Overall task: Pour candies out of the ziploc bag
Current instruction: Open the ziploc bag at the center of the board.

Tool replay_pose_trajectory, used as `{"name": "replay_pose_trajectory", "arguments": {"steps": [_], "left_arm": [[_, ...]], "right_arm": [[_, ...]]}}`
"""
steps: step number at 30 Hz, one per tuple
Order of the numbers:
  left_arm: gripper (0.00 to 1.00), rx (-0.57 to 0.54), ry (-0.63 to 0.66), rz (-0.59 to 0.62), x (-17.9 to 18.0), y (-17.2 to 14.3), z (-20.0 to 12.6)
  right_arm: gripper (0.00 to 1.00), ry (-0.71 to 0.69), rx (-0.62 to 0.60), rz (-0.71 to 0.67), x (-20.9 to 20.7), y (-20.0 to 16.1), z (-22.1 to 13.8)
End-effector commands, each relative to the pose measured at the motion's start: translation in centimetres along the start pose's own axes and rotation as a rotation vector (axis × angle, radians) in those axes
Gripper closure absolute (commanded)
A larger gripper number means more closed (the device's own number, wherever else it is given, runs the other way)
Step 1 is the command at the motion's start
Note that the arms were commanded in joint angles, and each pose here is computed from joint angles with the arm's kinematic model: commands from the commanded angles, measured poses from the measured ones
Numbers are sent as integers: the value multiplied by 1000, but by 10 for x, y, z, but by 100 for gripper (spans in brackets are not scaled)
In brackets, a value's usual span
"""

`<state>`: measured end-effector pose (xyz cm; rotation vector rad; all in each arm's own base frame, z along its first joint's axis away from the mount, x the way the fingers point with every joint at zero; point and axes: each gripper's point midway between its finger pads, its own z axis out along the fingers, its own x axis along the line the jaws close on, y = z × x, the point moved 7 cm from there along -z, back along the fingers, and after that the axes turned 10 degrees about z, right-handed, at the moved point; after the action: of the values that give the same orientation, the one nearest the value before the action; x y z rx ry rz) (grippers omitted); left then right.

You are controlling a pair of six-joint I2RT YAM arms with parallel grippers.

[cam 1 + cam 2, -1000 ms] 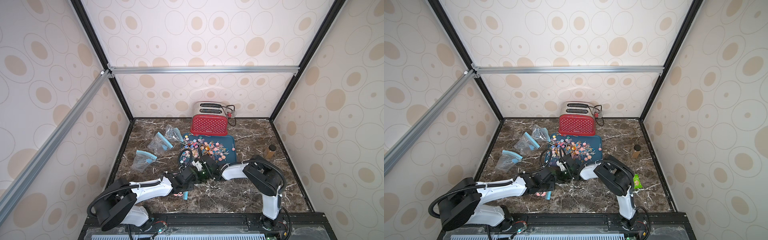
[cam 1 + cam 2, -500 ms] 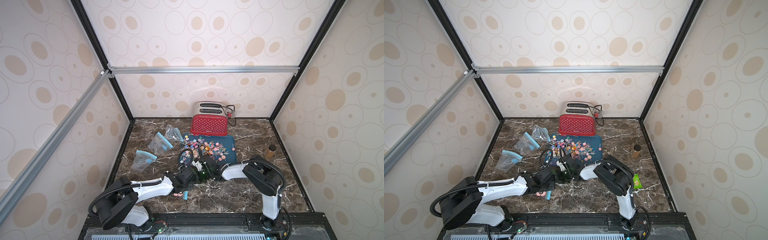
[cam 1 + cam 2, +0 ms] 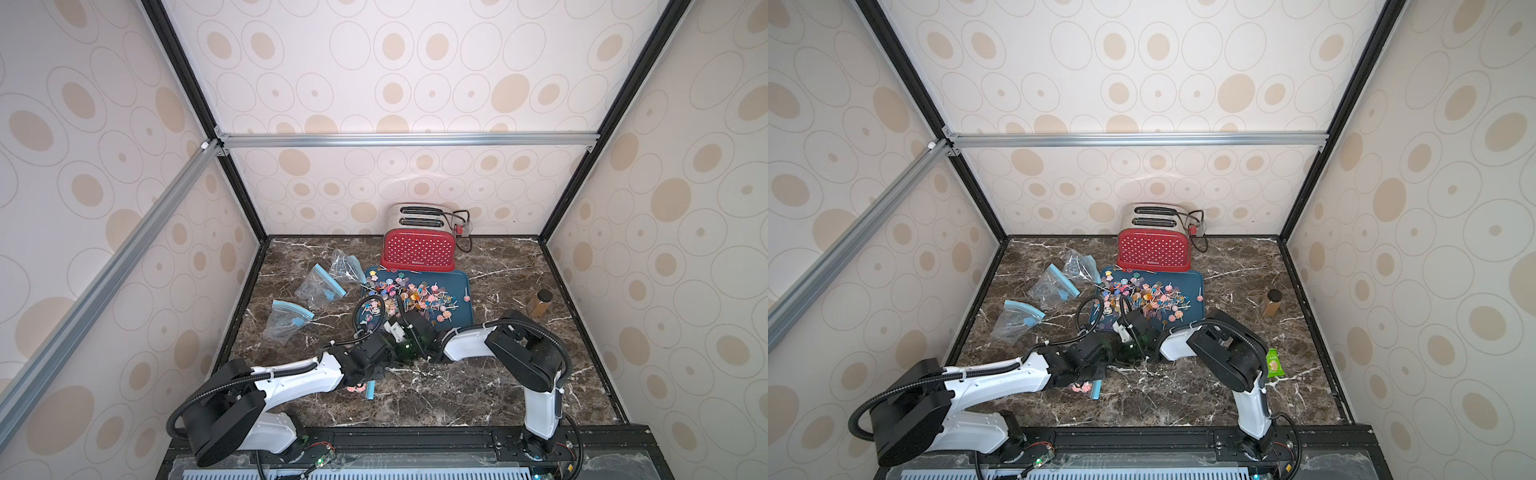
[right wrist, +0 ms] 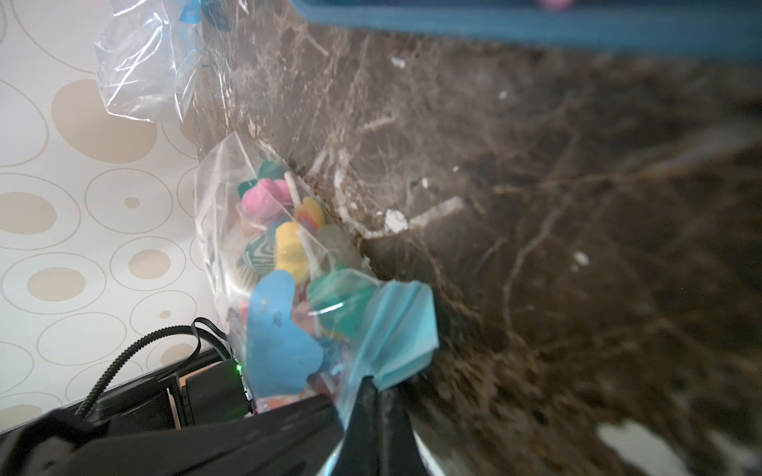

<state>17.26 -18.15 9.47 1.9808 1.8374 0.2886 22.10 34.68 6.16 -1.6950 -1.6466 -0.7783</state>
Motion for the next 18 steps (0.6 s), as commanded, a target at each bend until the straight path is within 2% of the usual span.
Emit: {"name": "replay_pose_trajectory", "arguments": {"steps": [1,10,18], "left_arm": [[100,-27,43,12,4,4,-11],[100,-7,22,22,1,2,-8],[100,6,-32,109,-1,0,-16]], "right_arm": [[100,-148,33,67,-36,-17,3],[100,-130,25,50,-29,-16,-1],[100,-77,4,12,-8,-13,-10]]}}
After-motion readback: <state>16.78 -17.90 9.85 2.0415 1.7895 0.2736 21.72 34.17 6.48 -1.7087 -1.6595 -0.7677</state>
